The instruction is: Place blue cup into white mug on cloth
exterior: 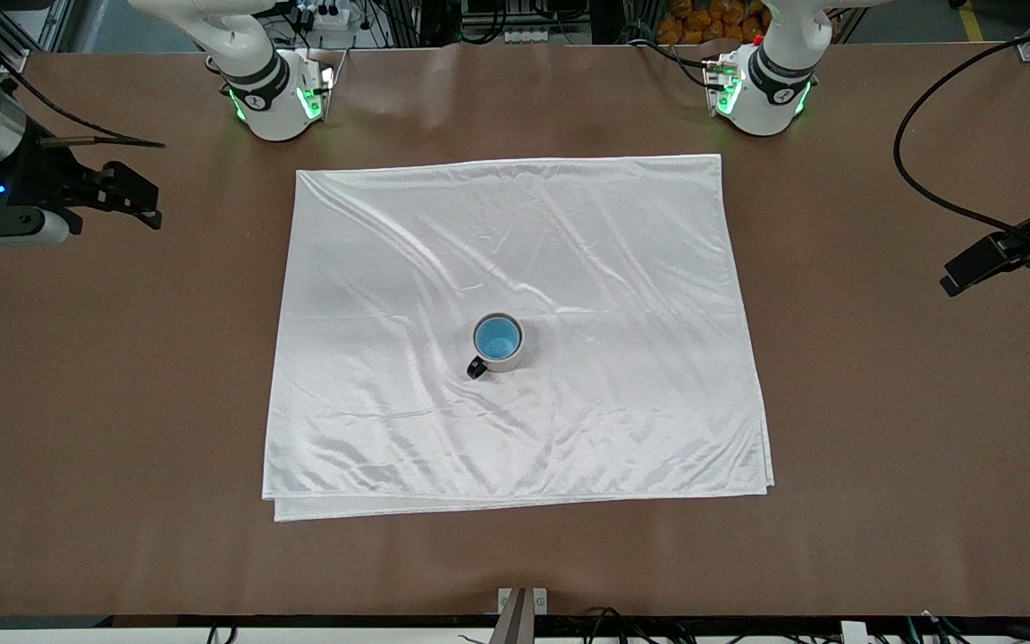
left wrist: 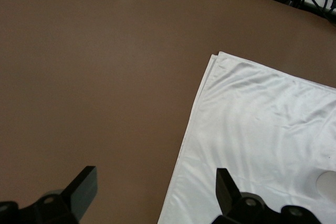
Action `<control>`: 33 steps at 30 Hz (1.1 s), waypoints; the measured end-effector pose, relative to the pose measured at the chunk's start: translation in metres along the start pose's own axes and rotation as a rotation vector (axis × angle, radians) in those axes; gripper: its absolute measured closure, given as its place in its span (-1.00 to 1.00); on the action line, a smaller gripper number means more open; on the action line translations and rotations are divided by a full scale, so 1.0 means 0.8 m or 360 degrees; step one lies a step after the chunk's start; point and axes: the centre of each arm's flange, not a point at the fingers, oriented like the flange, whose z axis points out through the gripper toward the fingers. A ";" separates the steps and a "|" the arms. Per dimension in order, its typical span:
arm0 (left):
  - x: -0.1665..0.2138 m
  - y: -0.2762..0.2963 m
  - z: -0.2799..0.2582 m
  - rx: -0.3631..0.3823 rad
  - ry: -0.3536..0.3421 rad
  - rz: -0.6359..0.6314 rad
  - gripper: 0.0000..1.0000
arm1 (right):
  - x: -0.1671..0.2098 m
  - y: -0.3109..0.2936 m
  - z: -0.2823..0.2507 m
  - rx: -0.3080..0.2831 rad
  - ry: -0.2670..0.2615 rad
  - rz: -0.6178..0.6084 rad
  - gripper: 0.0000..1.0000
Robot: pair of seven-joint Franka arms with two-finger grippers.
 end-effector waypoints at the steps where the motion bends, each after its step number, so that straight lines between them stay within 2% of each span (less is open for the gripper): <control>1: 0.000 -0.001 0.001 0.0000 -0.0002 0.0020 -1.00 | 0.000 0.000 0.000 0.0000 -0.0003 0.0000 -1.00; 13: -0.008 -0.014 0.007 -0.0009 0.0052 0.0229 -1.00 | -0.002 0.000 0.001 -0.0001 -0.0019 0.0000 -1.00; 20: -0.012 -0.021 0.009 -0.0003 0.0051 0.0445 -1.00 | -0.002 0.000 0.001 -0.0002 -0.0020 0.0000 -1.00; 33: -0.016 -0.020 0.001 -0.0012 0.0072 0.0449 -1.00 | -0.002 0.000 0.002 -0.0002 -0.0028 0.0000 -1.00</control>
